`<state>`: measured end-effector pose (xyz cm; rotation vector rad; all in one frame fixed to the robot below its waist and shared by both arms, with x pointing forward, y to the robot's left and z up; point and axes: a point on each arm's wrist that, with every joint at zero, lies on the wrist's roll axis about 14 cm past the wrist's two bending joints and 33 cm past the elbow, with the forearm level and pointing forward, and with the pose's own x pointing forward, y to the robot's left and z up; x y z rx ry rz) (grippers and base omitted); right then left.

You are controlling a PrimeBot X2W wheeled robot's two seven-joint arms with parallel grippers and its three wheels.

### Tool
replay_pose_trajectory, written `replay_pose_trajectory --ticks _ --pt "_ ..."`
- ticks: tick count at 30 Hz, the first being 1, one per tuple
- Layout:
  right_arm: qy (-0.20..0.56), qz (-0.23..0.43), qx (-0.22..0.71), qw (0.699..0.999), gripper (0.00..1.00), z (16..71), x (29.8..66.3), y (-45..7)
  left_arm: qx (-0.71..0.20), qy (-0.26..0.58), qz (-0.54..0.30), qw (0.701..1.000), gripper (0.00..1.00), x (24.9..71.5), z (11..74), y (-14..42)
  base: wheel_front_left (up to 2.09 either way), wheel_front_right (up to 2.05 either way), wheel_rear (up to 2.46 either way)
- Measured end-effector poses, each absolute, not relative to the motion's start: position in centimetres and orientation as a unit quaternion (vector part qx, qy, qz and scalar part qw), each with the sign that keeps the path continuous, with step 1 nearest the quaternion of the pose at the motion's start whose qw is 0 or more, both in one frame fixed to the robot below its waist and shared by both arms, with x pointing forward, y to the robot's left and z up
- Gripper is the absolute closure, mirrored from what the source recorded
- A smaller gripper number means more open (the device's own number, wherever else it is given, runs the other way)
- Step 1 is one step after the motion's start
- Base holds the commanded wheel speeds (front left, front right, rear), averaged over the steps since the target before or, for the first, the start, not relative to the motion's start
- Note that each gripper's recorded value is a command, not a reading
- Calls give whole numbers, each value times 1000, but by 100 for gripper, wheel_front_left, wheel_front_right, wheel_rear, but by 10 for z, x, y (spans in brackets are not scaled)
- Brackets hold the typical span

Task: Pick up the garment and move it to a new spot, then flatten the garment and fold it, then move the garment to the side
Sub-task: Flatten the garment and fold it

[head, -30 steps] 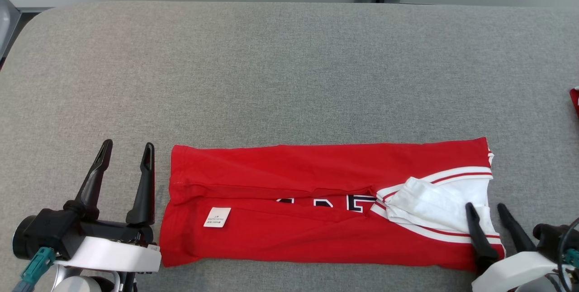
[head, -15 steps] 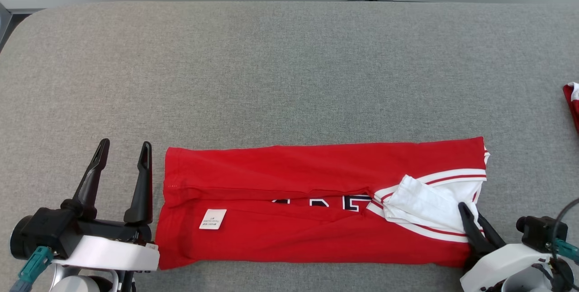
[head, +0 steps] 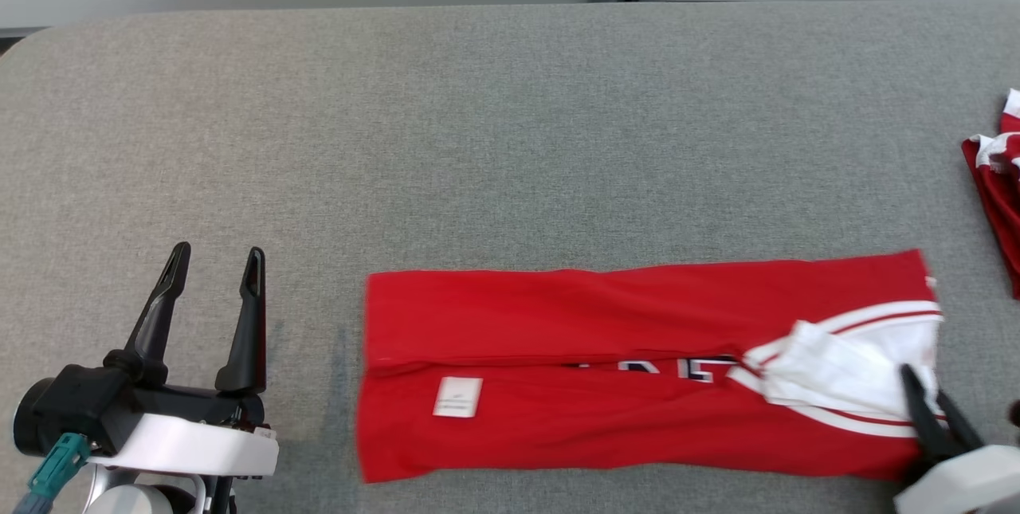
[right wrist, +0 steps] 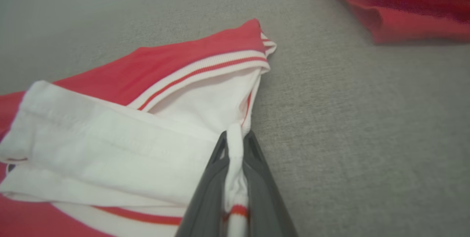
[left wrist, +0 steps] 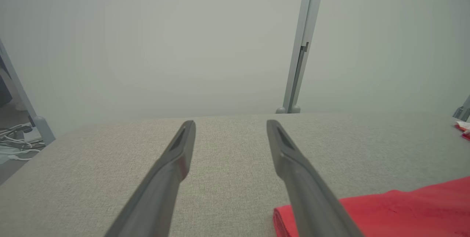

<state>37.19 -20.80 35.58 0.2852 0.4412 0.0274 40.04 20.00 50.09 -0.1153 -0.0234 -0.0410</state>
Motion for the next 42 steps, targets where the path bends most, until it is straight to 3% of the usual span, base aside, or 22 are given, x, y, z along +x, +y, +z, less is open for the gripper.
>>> replay_pose_trajectory --ticks 7,17,28,42 --pt "206 -37 115 971 100 364 363 -258 -59 -12 -27 998 0 403 502 196 0 0 0" --pt "131 1 118 984 100 410 384 -241 -62 -15 -31 997 0 403 505 193 0 0 0" --pt "77 133 213 965 100 484 396 -150 -62 -11 -37 997 0 404 504 189 0 0 0" --pt "114 310 348 877 100 513 389 -12 -64 -3 -21 998 0 399 498 199 0 0 0"
